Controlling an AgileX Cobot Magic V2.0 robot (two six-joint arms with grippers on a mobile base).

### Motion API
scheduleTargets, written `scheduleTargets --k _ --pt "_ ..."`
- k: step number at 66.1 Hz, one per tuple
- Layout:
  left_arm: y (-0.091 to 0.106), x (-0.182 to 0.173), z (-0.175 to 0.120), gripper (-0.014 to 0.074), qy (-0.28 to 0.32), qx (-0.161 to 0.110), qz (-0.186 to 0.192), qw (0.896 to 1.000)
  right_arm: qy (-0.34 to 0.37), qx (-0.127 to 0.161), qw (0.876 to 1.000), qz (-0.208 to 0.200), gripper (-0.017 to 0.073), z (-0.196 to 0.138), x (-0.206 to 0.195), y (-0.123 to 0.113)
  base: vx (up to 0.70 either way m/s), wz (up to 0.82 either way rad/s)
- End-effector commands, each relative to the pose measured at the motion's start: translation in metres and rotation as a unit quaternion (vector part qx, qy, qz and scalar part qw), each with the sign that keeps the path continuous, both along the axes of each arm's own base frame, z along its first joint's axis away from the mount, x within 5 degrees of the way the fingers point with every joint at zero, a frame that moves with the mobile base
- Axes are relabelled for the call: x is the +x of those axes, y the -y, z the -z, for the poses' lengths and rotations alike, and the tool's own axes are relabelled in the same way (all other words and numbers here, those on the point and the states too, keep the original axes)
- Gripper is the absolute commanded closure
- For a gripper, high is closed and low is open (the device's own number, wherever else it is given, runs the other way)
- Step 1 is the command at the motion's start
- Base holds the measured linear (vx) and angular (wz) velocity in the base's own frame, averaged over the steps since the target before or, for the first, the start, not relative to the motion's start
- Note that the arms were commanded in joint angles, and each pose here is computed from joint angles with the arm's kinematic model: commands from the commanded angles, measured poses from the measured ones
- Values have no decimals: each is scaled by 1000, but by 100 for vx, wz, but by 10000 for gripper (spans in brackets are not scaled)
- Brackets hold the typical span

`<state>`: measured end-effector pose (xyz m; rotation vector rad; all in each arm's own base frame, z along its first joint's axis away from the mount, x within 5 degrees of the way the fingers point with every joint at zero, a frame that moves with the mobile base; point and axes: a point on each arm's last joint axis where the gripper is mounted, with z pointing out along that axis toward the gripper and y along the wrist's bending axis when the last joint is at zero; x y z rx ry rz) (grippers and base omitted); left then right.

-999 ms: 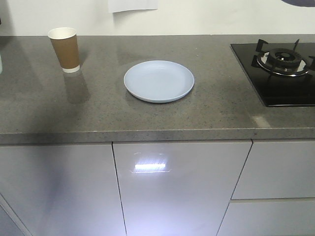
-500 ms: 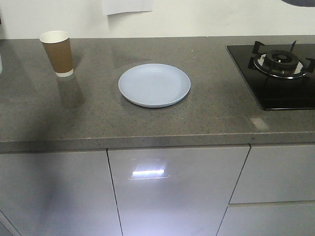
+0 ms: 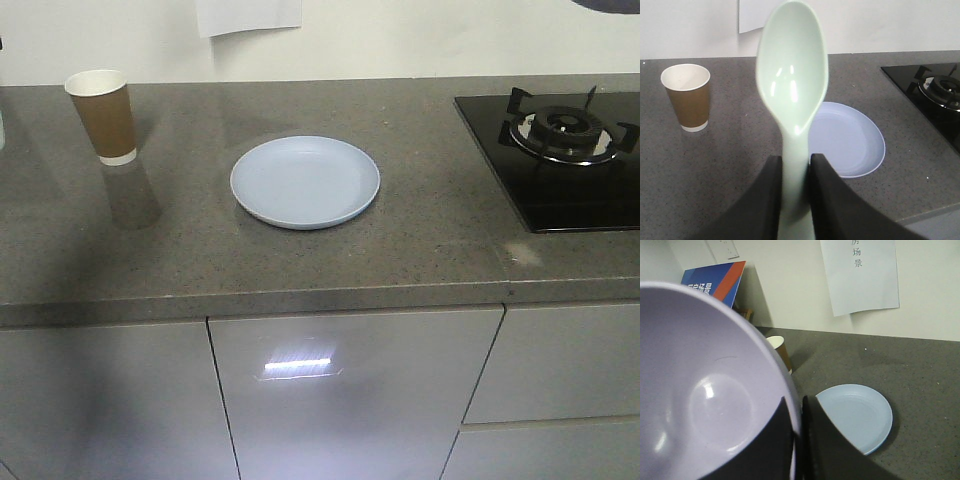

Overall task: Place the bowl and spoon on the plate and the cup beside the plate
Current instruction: 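Drive the base up to the plate and brown paper cup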

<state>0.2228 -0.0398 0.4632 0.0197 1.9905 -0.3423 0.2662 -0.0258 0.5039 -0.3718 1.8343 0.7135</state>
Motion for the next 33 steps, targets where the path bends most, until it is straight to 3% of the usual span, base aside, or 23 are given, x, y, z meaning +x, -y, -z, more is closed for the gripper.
scheduleTargets --k 1,33 --pt "-1 -6 -18 599 52 -15 -3 999 35 13 999 -23 565 -18 -15 -9 5 -2" --pt "-1 -6 -18 599 52 -15 -3 999 35 13 999 -23 565 -18 -15 -9 6 0"
